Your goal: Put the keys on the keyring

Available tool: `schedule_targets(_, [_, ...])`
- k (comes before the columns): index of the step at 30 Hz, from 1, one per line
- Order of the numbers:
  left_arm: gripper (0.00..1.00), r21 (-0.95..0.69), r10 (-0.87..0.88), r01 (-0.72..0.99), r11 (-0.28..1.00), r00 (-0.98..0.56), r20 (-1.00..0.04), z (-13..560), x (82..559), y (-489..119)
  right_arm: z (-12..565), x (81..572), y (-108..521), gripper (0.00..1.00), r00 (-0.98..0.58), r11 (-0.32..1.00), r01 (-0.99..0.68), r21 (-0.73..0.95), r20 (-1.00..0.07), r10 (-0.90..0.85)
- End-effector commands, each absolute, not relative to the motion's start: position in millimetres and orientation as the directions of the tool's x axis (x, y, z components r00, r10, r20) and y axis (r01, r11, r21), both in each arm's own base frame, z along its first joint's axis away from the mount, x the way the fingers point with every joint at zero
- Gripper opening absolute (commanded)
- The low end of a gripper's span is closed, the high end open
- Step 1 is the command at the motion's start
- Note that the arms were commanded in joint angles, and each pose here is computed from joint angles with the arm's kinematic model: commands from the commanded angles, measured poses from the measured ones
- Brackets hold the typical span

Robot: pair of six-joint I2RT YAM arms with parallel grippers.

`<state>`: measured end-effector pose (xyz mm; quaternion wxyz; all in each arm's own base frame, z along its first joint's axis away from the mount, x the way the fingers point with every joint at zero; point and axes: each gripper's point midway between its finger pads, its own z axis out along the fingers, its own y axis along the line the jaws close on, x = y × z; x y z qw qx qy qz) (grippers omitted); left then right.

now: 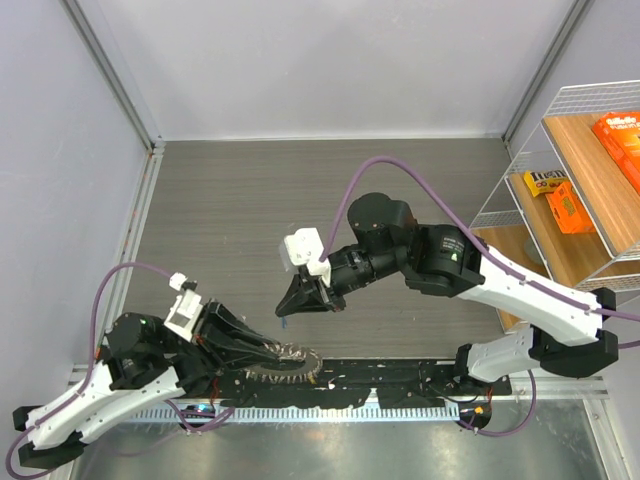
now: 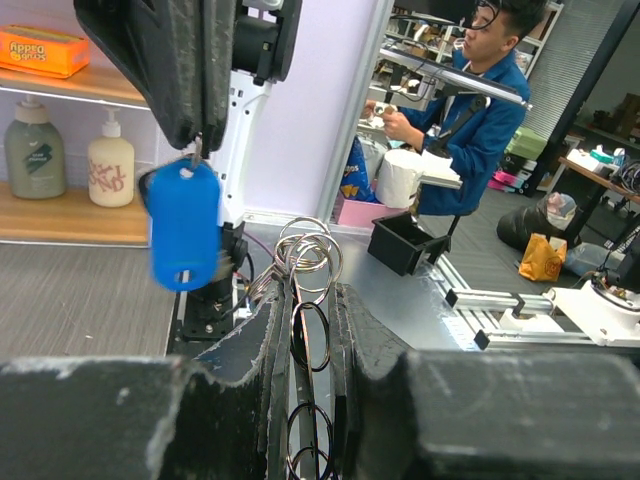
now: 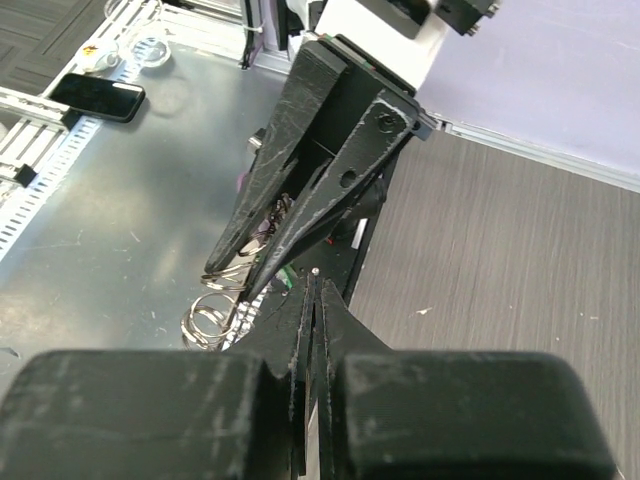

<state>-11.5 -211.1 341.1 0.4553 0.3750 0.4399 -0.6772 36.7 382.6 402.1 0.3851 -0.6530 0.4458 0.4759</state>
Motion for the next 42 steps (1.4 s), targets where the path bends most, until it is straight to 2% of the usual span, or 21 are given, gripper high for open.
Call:
schedule_targets(1, [0.0, -0.146, -0.386, 0.962, -0.231, -0.228, -0.894, 370, -20, -199, 407, 24, 382, 0.05, 0.181, -0.362, -0.926, -0.108, -0.967, -0.176])
schedule_targets(14, [0.0, -0.147, -0.391, 0.961, -0.233, -0.23, -0.891, 368, -21, -199, 386, 7, 394, 0.05, 0.166, -0.423, -0.904, -0.069, -0.966, -0.197])
schedule_targets(42, [0.0, -0.143, -0.399, 0.963, -0.23, -0.227, -0.888, 370, -20, -198, 394, -8, 394, 0.05, 0.159, -0.466, -0.882, -0.067, -0.974, -0.16])
